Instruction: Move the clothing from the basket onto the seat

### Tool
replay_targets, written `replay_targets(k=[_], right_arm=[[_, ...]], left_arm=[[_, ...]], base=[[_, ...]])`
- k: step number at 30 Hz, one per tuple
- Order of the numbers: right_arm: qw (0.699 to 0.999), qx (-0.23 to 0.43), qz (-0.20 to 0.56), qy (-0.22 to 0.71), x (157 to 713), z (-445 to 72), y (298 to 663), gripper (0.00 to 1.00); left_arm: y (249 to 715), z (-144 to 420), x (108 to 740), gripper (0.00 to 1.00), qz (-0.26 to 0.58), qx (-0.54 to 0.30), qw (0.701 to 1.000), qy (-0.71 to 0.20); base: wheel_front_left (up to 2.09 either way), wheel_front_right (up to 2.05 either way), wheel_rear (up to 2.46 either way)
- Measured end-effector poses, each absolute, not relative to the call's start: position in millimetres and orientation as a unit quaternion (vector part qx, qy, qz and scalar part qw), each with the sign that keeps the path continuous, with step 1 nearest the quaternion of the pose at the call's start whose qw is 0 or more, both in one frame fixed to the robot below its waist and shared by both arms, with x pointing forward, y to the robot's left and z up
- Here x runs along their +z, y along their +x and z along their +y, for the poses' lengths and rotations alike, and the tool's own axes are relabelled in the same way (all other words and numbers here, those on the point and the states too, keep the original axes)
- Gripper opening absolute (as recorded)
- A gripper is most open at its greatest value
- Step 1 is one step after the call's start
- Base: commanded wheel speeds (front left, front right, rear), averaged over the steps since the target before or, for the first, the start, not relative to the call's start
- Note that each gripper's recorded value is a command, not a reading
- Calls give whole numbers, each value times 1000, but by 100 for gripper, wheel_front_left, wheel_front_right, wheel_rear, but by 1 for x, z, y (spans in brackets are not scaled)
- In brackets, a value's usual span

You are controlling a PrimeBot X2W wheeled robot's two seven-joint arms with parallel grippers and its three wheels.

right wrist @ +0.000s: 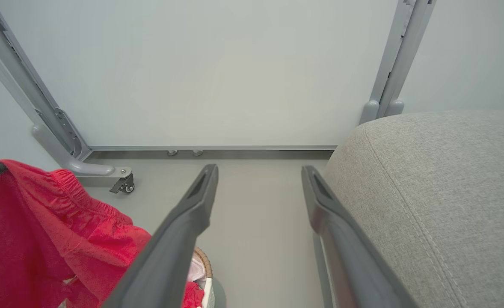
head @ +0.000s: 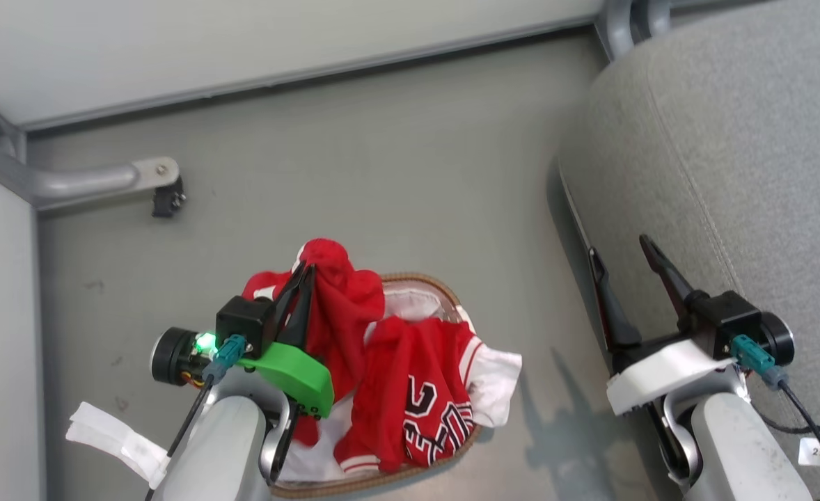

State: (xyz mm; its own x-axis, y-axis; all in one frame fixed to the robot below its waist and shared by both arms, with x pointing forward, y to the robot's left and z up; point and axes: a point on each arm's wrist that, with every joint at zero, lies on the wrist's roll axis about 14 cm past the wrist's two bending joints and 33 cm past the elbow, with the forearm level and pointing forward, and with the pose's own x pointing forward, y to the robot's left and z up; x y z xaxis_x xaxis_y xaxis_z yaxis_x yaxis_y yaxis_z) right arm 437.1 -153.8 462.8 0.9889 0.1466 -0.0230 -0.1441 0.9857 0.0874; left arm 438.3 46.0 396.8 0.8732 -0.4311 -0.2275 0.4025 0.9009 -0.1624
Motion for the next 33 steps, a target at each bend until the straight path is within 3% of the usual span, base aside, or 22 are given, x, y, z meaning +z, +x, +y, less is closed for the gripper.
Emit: replay_targets(k=[8,14,24,29,30,31,32,33], right_arm=[[994,103,1,46,480,-132,411,100],[983,178,0,35,484,-87,395,100],[937,344,-52,-28,516,11,401,100],[914,400,-41,-48,511,53,404,100],[911,407,-36,-49,508,59,405,80],[909,413,-31,-48,505,65,405,32],[907,417,-26,-44,503,69,405,0],[906,421,-18,-39,499,72,404,0]], left_arm=[[439,42,503,0,-13,-226,972,-66],[431,34,564,0,-97,-246,963,-58],[406,13,590,0,-127,-288,947,-58],[399,9,593,0,-127,-297,944,-63],[397,9,594,0,-127,-297,944,-64],[396,10,594,0,-127,-297,944,-63],[395,11,594,0,-126,-295,945,-64],[394,13,593,0,-125,-293,946,-64]], base=[[0,0,0],[0,0,0],[0,0,0],[0,0,0],[0,0,0],[0,0,0],[0,0,0],[0,0,0]])
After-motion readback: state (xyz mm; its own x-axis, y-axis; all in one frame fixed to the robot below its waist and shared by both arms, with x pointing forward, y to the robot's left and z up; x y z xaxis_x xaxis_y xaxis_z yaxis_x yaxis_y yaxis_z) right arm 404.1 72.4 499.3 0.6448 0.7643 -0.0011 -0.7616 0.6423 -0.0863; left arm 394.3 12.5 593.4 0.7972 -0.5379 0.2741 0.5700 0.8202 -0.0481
